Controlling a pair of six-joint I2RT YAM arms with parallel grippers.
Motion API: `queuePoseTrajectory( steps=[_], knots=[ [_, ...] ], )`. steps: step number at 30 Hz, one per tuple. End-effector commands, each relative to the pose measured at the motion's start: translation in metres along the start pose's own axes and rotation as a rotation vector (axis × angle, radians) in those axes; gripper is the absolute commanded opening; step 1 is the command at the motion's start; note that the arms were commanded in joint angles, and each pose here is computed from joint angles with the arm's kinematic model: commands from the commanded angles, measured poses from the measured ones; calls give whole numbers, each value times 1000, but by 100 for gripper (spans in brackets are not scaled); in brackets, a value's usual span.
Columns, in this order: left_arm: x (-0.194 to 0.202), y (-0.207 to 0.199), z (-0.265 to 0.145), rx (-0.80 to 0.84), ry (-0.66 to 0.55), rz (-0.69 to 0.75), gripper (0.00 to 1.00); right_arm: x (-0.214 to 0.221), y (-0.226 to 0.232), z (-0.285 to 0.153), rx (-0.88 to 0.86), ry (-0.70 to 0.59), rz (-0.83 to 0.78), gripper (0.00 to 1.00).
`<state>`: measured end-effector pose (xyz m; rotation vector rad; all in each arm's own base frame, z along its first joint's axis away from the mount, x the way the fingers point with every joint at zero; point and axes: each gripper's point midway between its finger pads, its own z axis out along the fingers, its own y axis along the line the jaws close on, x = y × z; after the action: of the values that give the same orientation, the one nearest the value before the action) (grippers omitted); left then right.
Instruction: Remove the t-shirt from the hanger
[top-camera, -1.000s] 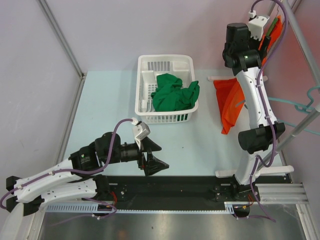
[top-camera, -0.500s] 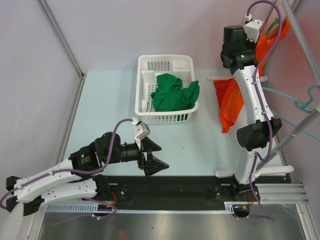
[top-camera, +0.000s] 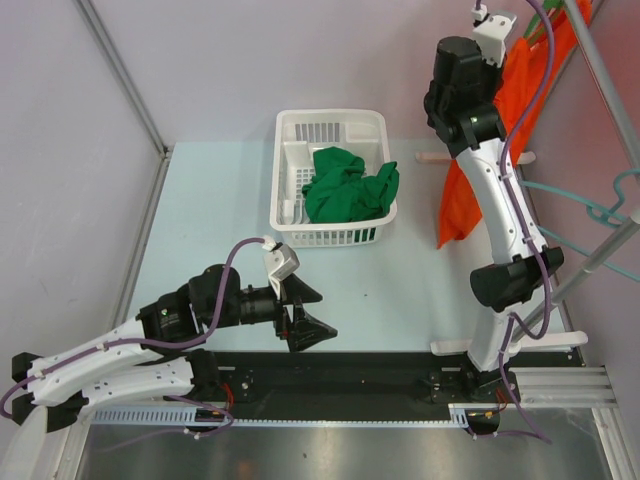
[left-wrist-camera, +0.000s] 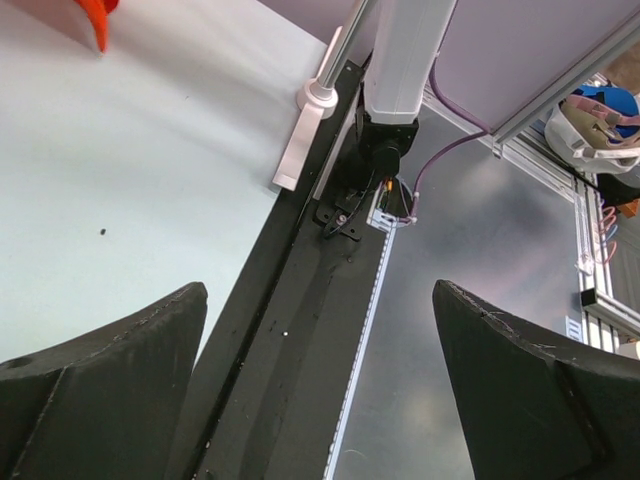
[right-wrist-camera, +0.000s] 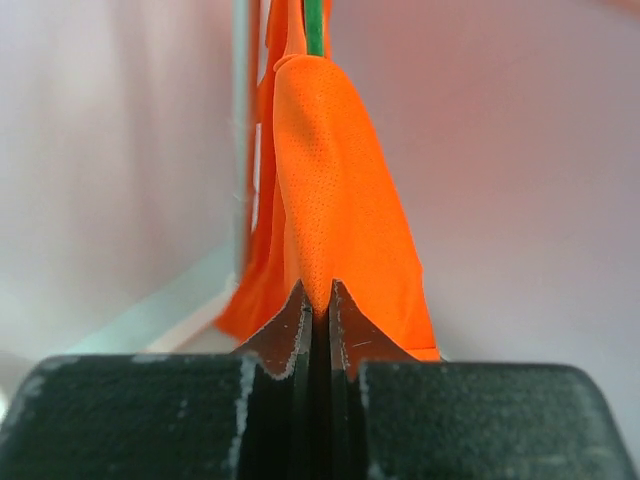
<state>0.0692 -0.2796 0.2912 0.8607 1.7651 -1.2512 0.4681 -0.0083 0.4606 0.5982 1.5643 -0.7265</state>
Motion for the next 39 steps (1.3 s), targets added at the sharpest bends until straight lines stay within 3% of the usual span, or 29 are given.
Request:
queuePoseTrajectory(
  steps=[1, 8, 16, 22, 27, 31, 34, 39],
  knots=[
    [-20, -11, -8, 27, -60, -3, 100, -75, -45, -44, 29, -120, 194, 0],
    [-25, -3, -14, -23, -106, -20, 100, -43, -17, -122, -166, -87, 141, 0],
    [-46, 22, -36, -186, -235, -69, 100, 39, 1, -202, -473, 47, 72, 0],
    [-67, 44, -69, -338, -395, -167, 100, 89, -1, -272, -859, 124, -17, 0],
    [-86, 57, -100, -437, -512, -209, 99, 90, -24, -339, -1318, 107, 8, 0],
    [-121, 40, -120, -378, -636, -175, 98, 86, -47, -394, -1701, 13, 71, 0],
    [-145, 16, -125, -287, -658, -151, 95, 94, -59, -414, -1849, -27, 83, 0],
    [-161, -7, -103, -207, -589, -86, 89, 111, -53, -439, -1972, -6, 34, 0]
  ],
)
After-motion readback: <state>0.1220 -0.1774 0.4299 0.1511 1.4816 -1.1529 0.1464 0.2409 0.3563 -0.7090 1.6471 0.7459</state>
